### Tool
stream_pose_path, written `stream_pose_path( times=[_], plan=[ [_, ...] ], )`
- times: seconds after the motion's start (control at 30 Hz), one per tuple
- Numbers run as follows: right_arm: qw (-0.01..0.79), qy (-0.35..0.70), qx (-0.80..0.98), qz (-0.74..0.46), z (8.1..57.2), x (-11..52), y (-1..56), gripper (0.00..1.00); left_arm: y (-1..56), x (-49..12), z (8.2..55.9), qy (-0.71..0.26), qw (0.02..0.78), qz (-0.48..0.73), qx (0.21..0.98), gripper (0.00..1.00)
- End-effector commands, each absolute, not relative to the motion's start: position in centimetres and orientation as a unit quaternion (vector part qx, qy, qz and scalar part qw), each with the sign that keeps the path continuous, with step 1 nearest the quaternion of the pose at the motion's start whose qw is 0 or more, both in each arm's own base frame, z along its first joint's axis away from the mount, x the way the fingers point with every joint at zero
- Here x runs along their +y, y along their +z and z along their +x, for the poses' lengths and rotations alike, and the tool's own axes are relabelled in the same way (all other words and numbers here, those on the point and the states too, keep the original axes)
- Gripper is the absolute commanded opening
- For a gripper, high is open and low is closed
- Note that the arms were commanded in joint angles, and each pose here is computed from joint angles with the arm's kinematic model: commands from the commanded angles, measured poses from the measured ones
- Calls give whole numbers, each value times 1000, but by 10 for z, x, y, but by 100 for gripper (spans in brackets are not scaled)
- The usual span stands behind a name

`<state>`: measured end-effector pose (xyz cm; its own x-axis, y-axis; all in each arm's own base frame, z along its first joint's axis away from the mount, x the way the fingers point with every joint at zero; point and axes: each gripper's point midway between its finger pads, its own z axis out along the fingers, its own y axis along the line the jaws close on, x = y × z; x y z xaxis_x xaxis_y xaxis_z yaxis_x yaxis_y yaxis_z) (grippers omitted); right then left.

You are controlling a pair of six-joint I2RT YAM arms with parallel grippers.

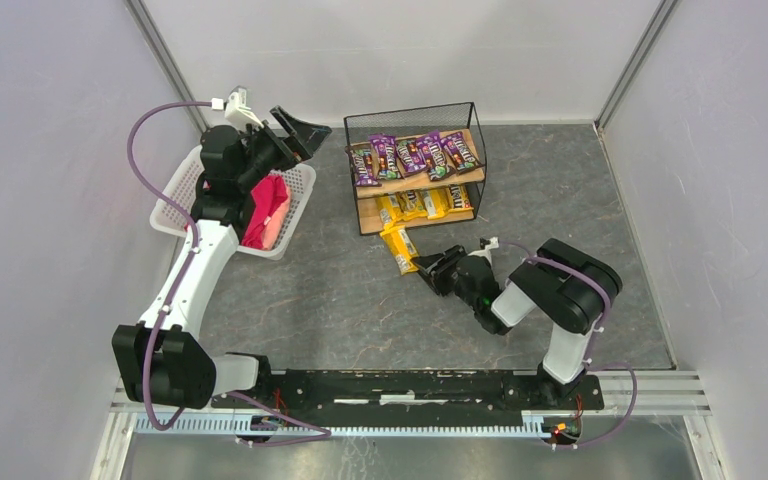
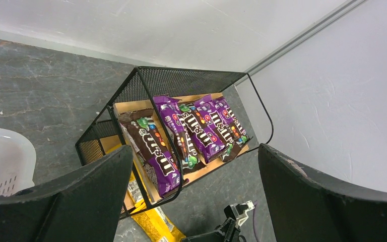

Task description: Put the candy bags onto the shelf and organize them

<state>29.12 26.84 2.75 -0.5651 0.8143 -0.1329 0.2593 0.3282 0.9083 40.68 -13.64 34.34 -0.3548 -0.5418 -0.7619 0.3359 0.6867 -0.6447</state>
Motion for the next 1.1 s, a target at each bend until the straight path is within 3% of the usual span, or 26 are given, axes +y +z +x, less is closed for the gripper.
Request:
stream_pose_path(
  times=[0.0,0.1,0.3,0.43,0.63,1.07],
  plan=[
    [311,412,772,370,300,260,1,47,365,-136,404,-397,584,-55,706,100],
    [314,416,770,368,304,262,2,42,365,-135,405,-396,585,-56,706,100],
    [321,432,767,349,298,256,13,11,365,-135,406,-397,584,-57,706,100],
    [315,455,764,331,285,255,27,1,365,-135,405,-398,584,-57,706,100],
    [321,498,744,310,278,263,62,0,366,-135,405,-398,585,-57,705,100],
    [380,521,707,290,325,297,127,0,367,-134,404,-399,586,-57,703,100]
  ],
)
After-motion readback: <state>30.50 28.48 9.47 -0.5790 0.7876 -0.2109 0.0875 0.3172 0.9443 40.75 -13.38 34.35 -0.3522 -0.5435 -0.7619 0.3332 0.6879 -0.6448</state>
